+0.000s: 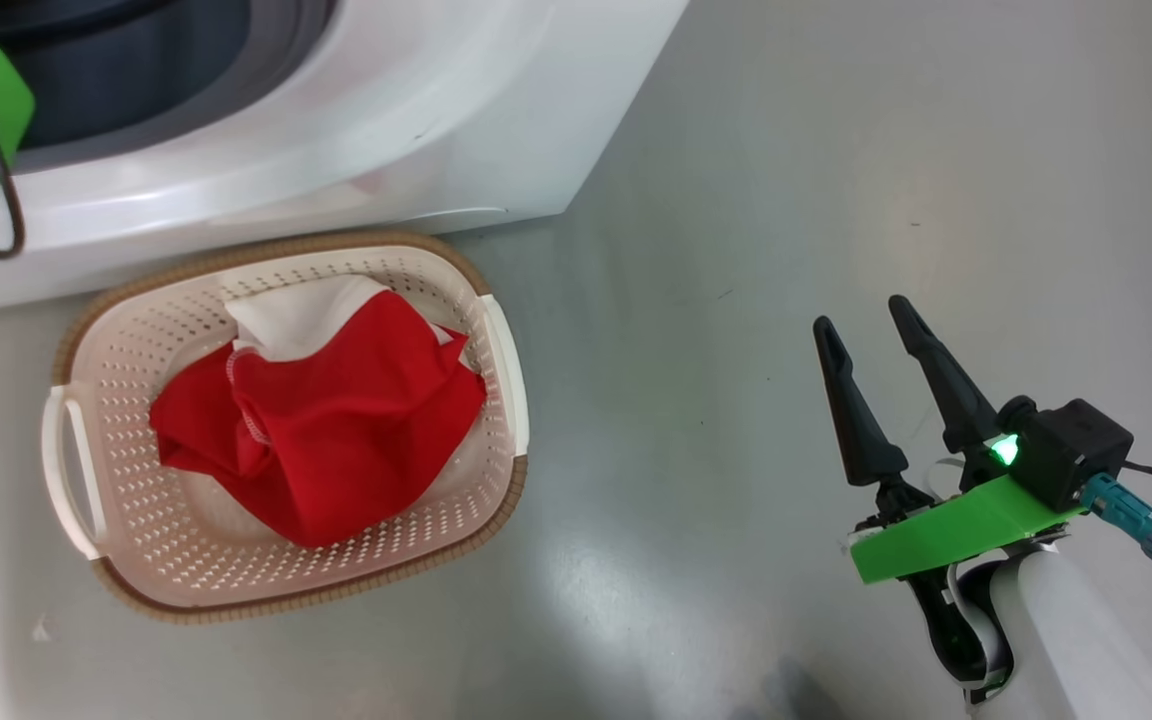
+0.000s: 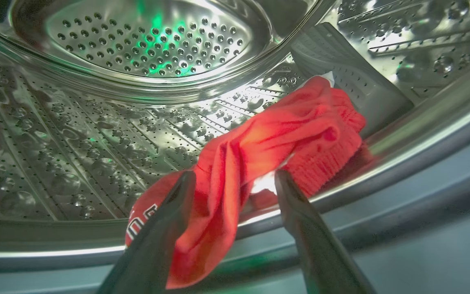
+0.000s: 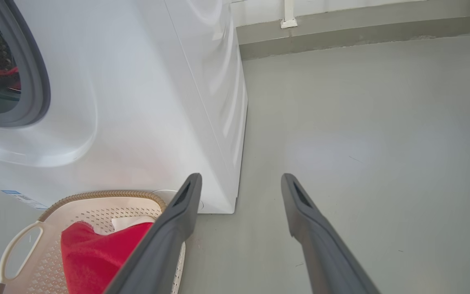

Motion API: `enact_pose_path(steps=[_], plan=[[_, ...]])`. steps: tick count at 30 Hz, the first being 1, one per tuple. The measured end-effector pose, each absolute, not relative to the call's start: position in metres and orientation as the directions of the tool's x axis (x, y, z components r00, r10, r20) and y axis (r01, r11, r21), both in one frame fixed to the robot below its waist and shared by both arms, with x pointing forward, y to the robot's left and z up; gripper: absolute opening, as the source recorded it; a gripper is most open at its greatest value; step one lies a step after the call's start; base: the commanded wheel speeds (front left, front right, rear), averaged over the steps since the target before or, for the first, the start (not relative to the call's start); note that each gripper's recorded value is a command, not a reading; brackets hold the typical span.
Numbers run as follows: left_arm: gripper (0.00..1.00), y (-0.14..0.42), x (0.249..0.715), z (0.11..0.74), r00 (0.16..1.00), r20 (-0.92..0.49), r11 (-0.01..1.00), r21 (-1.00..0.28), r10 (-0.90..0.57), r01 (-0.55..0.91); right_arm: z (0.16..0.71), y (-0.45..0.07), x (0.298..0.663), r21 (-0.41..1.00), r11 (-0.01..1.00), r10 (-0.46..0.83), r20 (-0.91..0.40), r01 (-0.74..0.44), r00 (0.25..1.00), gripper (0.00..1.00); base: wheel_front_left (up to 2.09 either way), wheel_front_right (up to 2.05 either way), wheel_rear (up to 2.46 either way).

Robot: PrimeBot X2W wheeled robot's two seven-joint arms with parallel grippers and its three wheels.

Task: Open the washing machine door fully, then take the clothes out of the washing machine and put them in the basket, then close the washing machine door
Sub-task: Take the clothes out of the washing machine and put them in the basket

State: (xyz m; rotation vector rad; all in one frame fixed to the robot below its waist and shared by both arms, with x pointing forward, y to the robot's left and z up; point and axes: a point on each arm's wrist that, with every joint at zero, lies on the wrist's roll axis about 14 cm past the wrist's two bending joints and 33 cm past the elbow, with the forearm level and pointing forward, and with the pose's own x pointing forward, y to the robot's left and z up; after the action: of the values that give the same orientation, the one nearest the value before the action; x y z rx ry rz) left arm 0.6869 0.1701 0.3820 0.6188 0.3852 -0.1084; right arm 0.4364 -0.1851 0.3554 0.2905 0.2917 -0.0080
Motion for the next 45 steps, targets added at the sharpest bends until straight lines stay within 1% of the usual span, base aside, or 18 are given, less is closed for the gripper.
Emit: enact_pose_path(steps=[9,10,11,12,13,14,15,23,30,37,45], plan=[[1.00,0.178,0.688,0.371,0.902,-0.426,0.802,0.562,0.073,0.201,0.355,-0.186,0.441,0.282,0.958,0.029,-0.280,0.053,0.960,1.00,0.00,0.00,0.00],[0.83,0.178,0.688,0.371,0.901,-0.427,0.802,0.563,0.074,0.201,0.355,-0.186,0.441,0.282,0.958,0.030,-0.280,0.052,0.960,1.00,0.00,0.00,0.00],[0.57,0.180,0.687,0.371,0.899,-0.430,0.799,0.567,0.081,0.199,0.356,-0.185,0.441,0.283,0.958,0.031,-0.279,0.051,0.960,1.00,0.00,0.00,0.00],[0.45,0.181,0.687,0.371,0.899,-0.429,0.798,0.570,0.087,0.195,0.356,-0.185,0.441,0.283,0.958,0.031,-0.278,0.051,0.960,1.00,0.00,0.00,0.00],[0.38,0.182,0.687,0.371,0.899,-0.430,0.797,0.573,0.090,0.194,0.356,-0.185,0.441,0.284,0.958,0.031,-0.277,0.051,0.960,1.00,0.00,0.00,0.00],[0.02,0.183,0.687,0.371,0.898,-0.431,0.795,0.574,0.092,0.194,0.356,-0.185,0.441,0.284,0.957,0.032,-0.277,0.050,0.960,1.00,0.00,0.00,0.00],[0.00,0.183,0.687,0.371,0.897,-0.433,0.794,0.576,0.093,0.195,0.356,-0.184,0.441,0.285,0.957,0.033,-0.277,0.050,0.960,1.00,0.00,0.00,0.00],[0.00,0.182,0.688,0.379,0.911,-0.404,0.801,0.569,0.078,0.184,0.359,-0.183,0.442,0.288,0.957,0.036,-0.267,0.044,0.963,1.00,0.00,0.00,0.00],[0.00,0.167,0.687,0.395,0.939,-0.342,0.852,0.497,0.019,0.164,0.365,-0.181,0.445,0.293,0.956,0.041,-0.251,0.035,0.967,1.00,0.00,0.00,0.00],[0.00,0.149,0.678,0.412,0.961,-0.273,0.921,0.361,-0.050,0.150,0.374,-0.177,0.448,0.297,0.955,0.056,-0.227,0.014,0.972,1.00,0.00,0.00,0.00],[0.00,0.144,0.658,0.428,0.972,-0.223,0.975,0.192,-0.069,0.114,0.383,-0.177,0.443,0.287,0.958,0.069,-0.211,-0.006,0.975,1.00,0.00,0.00,0.00]])
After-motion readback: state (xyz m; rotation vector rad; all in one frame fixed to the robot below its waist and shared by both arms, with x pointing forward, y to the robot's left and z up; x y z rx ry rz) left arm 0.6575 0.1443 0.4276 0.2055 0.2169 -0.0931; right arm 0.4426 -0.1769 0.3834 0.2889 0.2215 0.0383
